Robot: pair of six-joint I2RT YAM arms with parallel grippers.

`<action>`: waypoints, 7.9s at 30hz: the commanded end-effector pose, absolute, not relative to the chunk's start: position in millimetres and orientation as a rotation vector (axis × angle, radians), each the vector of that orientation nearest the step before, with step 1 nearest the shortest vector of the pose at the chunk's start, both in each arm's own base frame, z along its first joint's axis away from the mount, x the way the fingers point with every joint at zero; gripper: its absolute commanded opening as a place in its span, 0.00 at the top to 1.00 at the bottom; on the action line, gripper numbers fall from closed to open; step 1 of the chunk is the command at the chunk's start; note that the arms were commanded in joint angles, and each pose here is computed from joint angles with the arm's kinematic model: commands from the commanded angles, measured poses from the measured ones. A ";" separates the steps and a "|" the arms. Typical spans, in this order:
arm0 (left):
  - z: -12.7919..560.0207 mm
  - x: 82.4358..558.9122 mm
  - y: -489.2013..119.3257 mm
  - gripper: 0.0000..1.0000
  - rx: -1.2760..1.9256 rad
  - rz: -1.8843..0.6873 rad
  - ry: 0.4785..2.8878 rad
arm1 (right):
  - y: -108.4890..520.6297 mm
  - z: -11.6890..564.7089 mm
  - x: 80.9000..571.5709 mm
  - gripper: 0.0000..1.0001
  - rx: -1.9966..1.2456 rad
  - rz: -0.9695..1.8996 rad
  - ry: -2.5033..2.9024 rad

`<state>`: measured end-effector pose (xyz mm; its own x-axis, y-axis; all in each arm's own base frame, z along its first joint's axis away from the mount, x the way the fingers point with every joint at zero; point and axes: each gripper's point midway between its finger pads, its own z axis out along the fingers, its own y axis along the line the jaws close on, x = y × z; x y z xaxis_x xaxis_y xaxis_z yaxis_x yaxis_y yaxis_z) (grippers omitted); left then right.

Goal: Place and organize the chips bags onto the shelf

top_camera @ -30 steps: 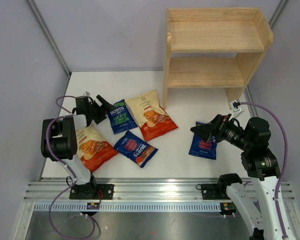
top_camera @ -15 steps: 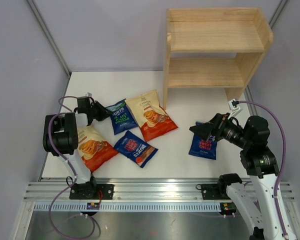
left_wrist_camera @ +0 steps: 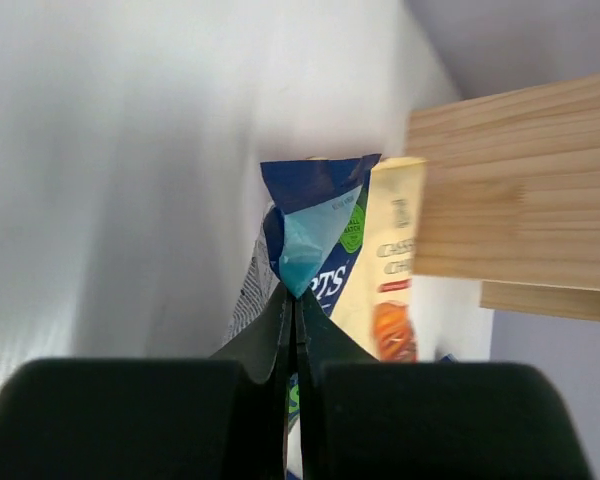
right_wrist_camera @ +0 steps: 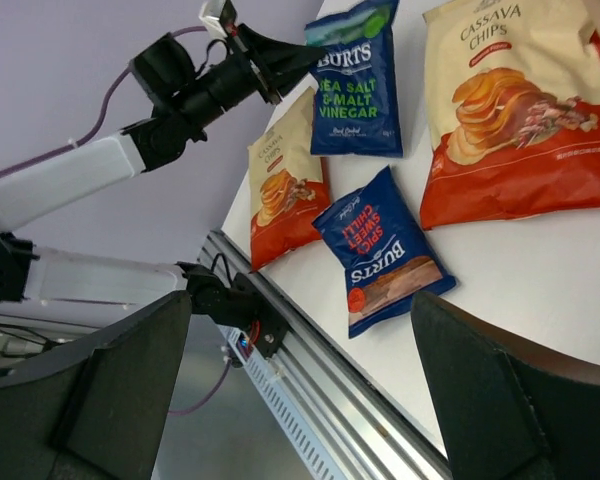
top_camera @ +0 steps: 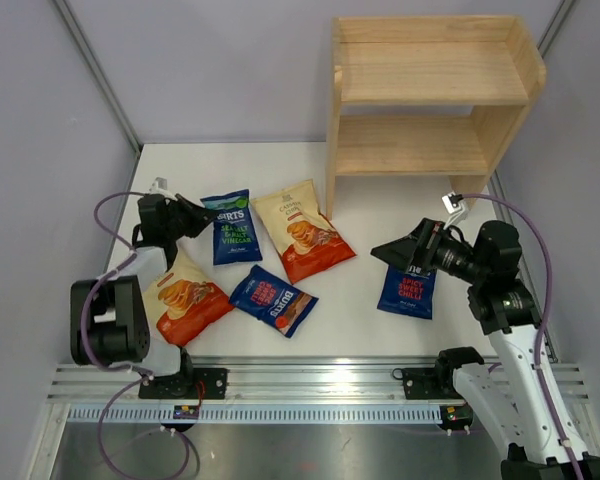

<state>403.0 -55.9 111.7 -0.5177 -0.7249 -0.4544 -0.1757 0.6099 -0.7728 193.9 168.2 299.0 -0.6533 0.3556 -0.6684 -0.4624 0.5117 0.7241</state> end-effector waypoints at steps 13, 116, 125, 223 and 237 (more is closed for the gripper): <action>290.3 351.4 -95.3 1.00 -0.628 -1.194 1.623 | 260.5 290.7 222.2 0.01 -0.095 1.566 1.751; 301.5 200.0 -76.7 0.01 -0.100 -0.439 1.824 | -32.2 466.6 477.8 0.81 0.803 0.899 1.521; 278.9 206.2 -80.2 0.01 -0.096 -0.425 1.873 | -63.4 450.7 486.8 0.74 0.976 0.839 1.519; 104.2 195.0 -100.0 0.01 -0.795 -0.488 2.316 | 33.3 370.8 302.0 0.01 0.569 0.830 1.688; 61.2 187.3 -129.6 0.01 -0.938 -0.710 2.271 | 80.1 322.4 287.6 0.01 0.586 1.270 1.719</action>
